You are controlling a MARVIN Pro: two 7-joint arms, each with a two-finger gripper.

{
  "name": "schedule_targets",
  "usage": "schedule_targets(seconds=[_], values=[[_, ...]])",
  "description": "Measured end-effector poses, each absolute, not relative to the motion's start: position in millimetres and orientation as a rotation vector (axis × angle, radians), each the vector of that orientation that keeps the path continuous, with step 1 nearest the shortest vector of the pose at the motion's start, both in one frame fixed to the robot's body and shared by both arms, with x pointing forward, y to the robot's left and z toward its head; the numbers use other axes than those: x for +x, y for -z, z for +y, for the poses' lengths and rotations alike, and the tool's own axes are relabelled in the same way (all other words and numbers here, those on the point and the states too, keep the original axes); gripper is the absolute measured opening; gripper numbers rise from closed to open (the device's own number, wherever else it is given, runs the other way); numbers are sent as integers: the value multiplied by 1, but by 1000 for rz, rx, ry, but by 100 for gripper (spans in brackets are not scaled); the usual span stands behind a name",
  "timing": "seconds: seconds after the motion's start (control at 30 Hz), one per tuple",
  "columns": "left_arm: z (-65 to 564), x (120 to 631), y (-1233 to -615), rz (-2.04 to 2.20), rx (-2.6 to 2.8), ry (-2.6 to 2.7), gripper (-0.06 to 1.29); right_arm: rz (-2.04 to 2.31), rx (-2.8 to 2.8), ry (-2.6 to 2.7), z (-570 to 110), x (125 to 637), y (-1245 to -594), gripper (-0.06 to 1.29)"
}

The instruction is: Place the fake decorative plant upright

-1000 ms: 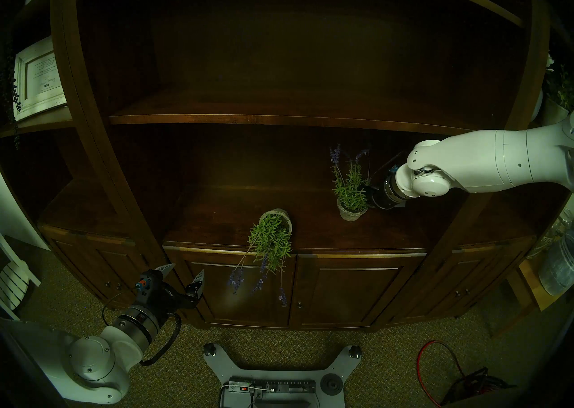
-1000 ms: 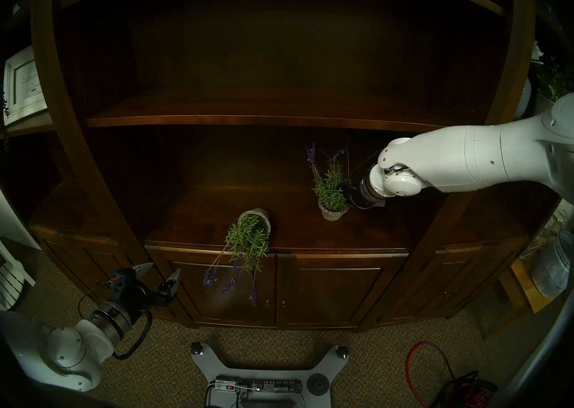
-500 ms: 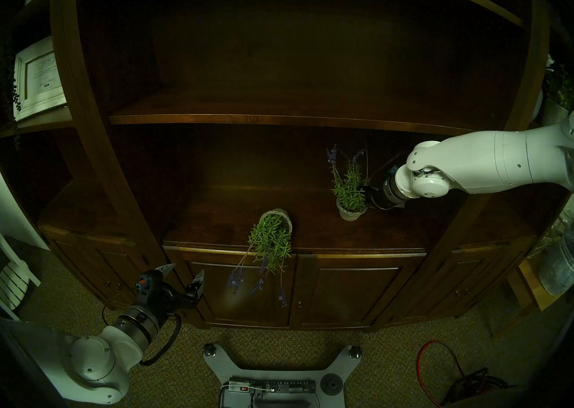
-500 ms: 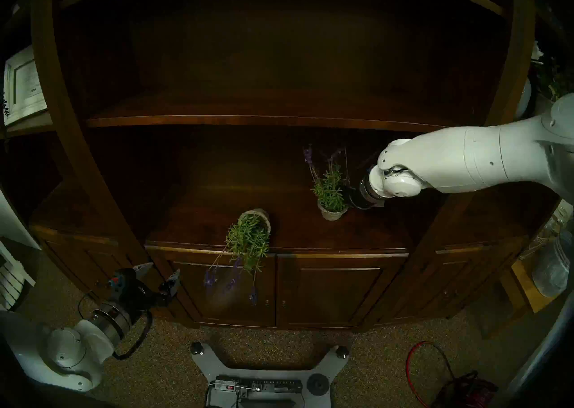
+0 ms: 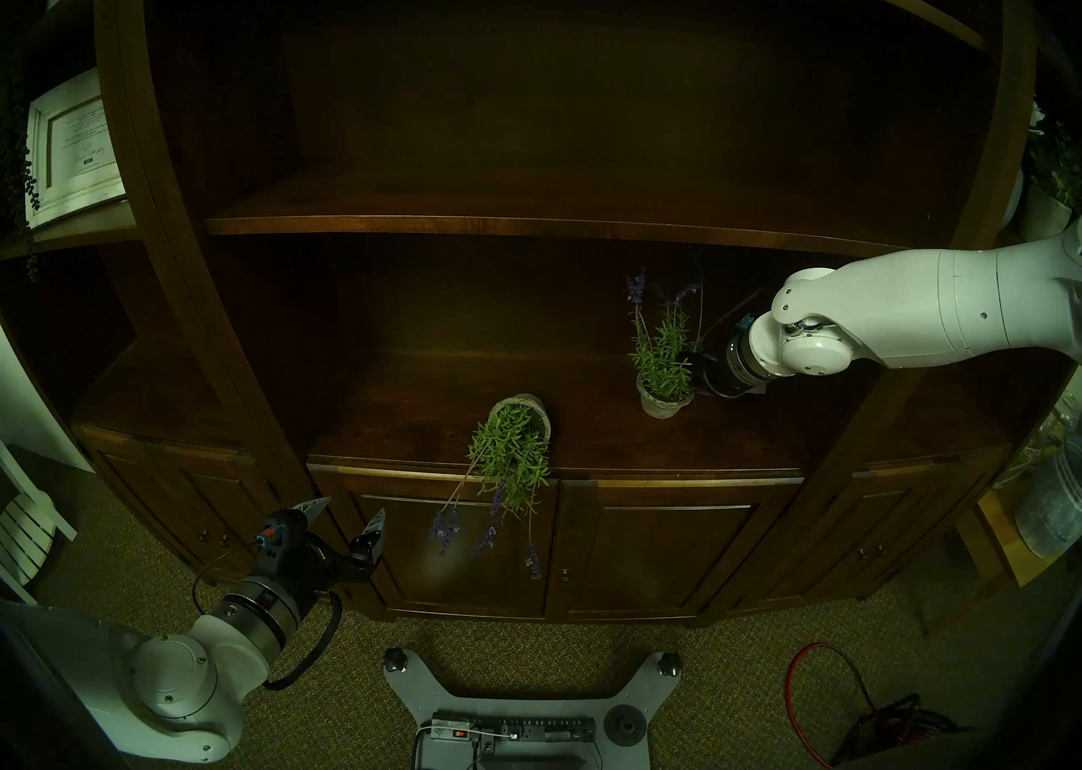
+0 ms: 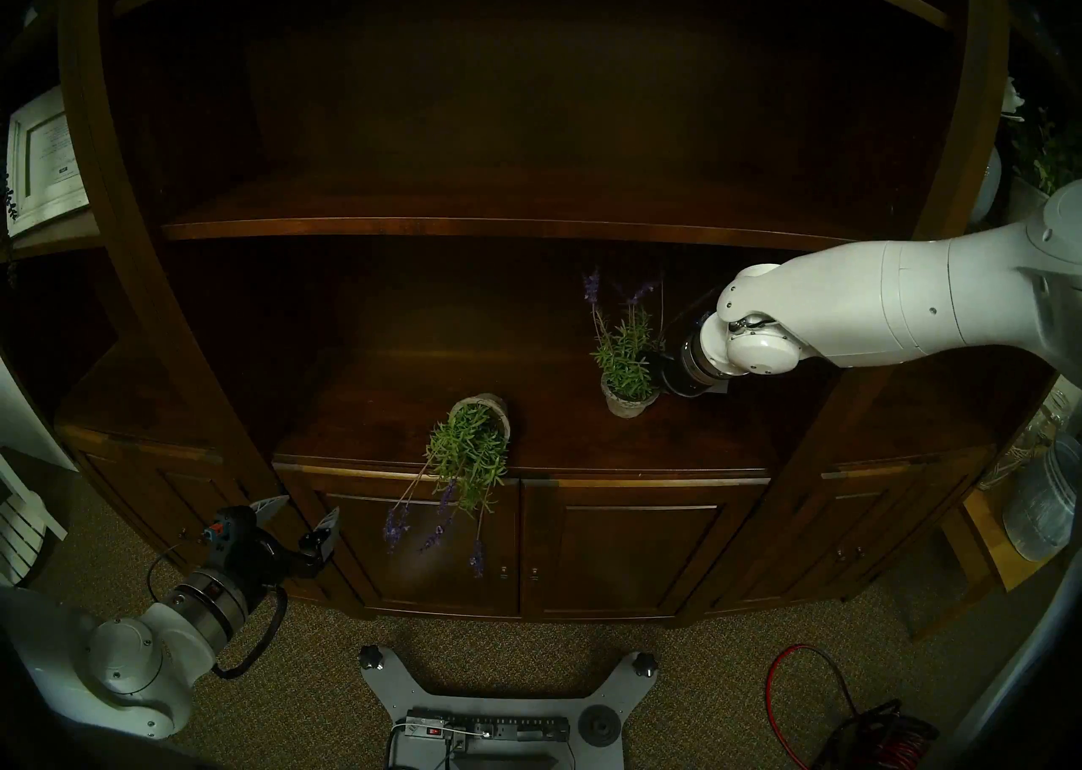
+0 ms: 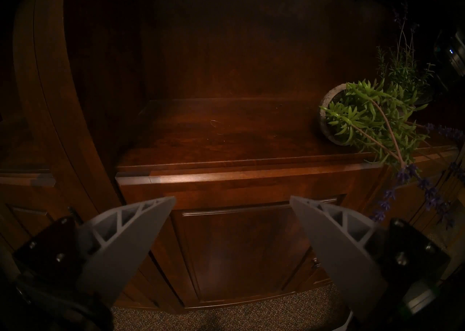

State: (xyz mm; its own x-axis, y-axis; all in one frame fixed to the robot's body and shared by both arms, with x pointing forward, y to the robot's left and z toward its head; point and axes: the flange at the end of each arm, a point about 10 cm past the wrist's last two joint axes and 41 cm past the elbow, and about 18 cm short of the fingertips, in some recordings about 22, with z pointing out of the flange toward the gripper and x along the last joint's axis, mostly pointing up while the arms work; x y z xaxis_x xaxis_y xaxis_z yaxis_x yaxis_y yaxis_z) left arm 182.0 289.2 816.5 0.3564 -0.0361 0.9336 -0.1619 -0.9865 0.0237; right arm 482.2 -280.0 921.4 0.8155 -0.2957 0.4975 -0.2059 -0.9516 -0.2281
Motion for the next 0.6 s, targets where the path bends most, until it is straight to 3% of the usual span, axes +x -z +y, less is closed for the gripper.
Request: schedule_targets(seconds=[0.4,0.5,0.6], values=[[289,182,-816,-183,2494,-1712,124,397,-2830,818,-284,478,-924,46],[289,182,-816,-183,2494,-1712,123,399,-2829,822,-285,478,-925,62],[289,182,-816,-183,2494,-1712,123,400,-2827,824,-286,478,-925,69]])
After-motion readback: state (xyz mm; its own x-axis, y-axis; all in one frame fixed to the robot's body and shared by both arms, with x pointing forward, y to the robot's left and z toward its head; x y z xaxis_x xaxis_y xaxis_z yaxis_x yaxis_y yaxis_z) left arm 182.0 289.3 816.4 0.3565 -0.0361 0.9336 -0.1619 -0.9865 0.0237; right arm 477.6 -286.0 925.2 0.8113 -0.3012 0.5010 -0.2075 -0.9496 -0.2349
